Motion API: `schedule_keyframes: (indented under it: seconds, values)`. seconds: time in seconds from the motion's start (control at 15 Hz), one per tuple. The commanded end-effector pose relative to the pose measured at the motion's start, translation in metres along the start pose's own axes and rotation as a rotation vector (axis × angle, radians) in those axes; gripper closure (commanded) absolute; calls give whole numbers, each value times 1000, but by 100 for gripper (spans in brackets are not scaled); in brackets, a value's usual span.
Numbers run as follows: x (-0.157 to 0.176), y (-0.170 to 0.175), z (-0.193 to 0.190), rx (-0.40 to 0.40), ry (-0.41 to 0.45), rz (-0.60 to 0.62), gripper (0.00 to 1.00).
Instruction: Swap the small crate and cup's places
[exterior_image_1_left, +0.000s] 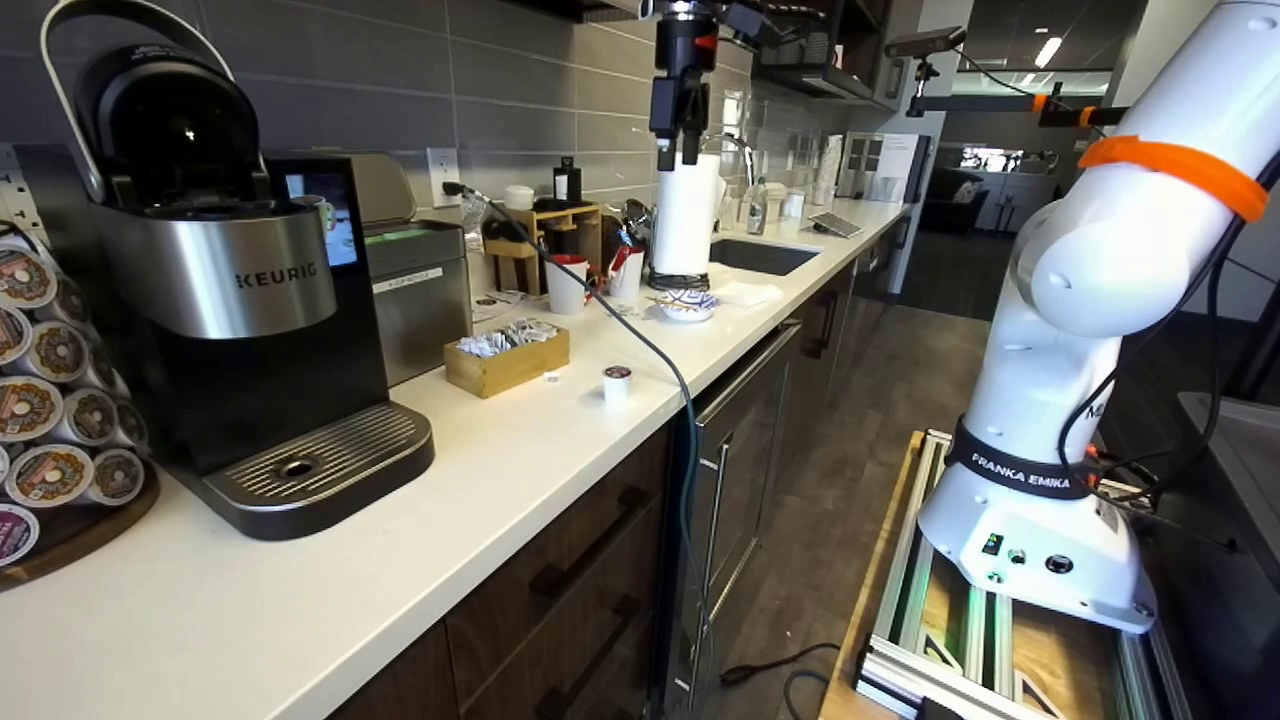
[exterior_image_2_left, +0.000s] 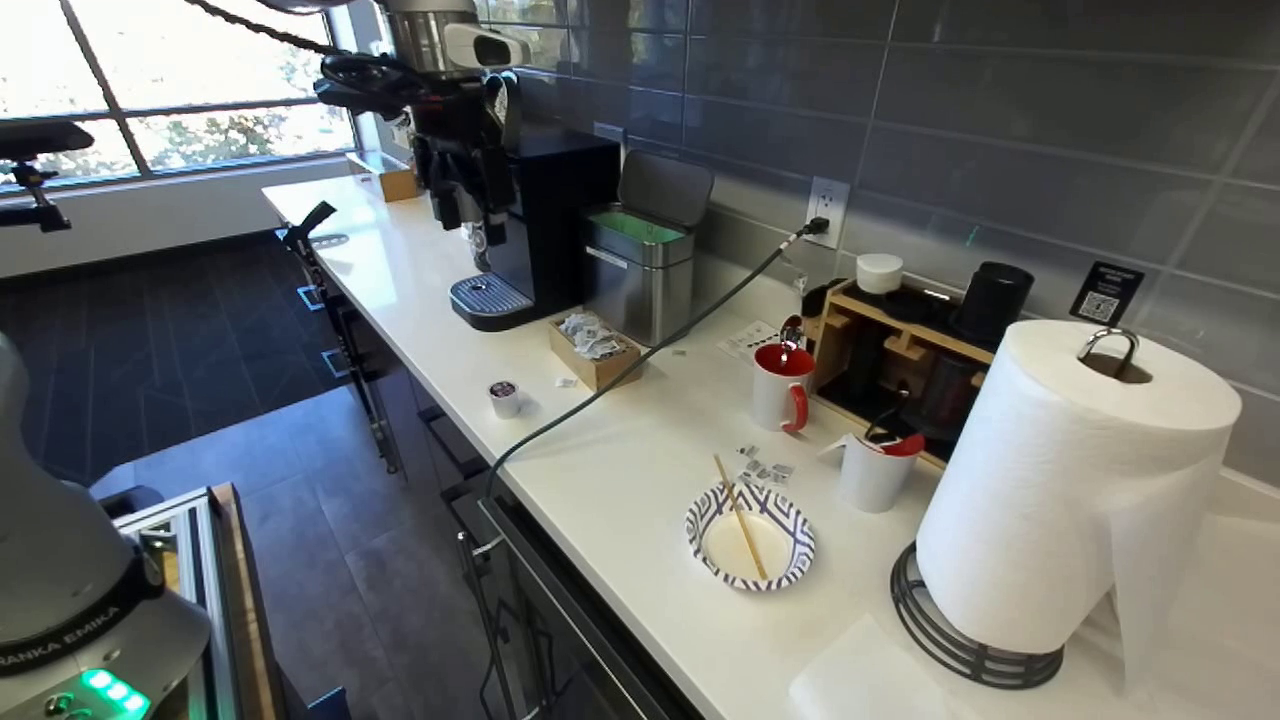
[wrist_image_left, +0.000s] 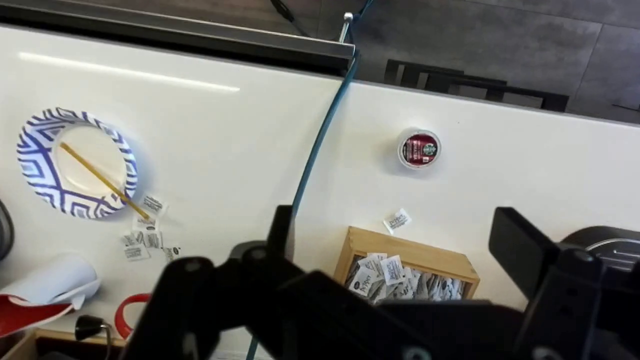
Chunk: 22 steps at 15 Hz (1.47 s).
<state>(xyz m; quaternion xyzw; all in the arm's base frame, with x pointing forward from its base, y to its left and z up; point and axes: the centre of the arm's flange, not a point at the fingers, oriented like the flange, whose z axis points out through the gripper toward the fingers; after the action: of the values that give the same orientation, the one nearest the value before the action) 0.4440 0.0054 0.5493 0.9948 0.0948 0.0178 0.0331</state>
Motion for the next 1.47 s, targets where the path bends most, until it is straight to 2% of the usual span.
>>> schedule_keyframes:
  seconds: [0.0, 0.27, 0.6, 0.67, 0.73, 0.8, 1.0, 1.07, 1.27, 1.4]
  values:
    - [47, -4, 32, 34, 2, 9, 0]
    - [82, -1, 74, 66, -53, 101, 0]
    - [114, -4, 122, 144, -118, 327, 0]
    - [119, -4, 128, 155, -138, 343, 0]
    - [118, -7, 126, 169, -155, 295, 0]
    - [105, -5, 126, 131, -141, 290, 0]
    - [113, -6, 131, 143, -146, 292, 0]
    - [108, -9, 128, 138, -76, 278, 0]
    - [124, -9, 145, 183, 114, 324, 0]
    - [134, -8, 157, 207, 211, 366, 0]
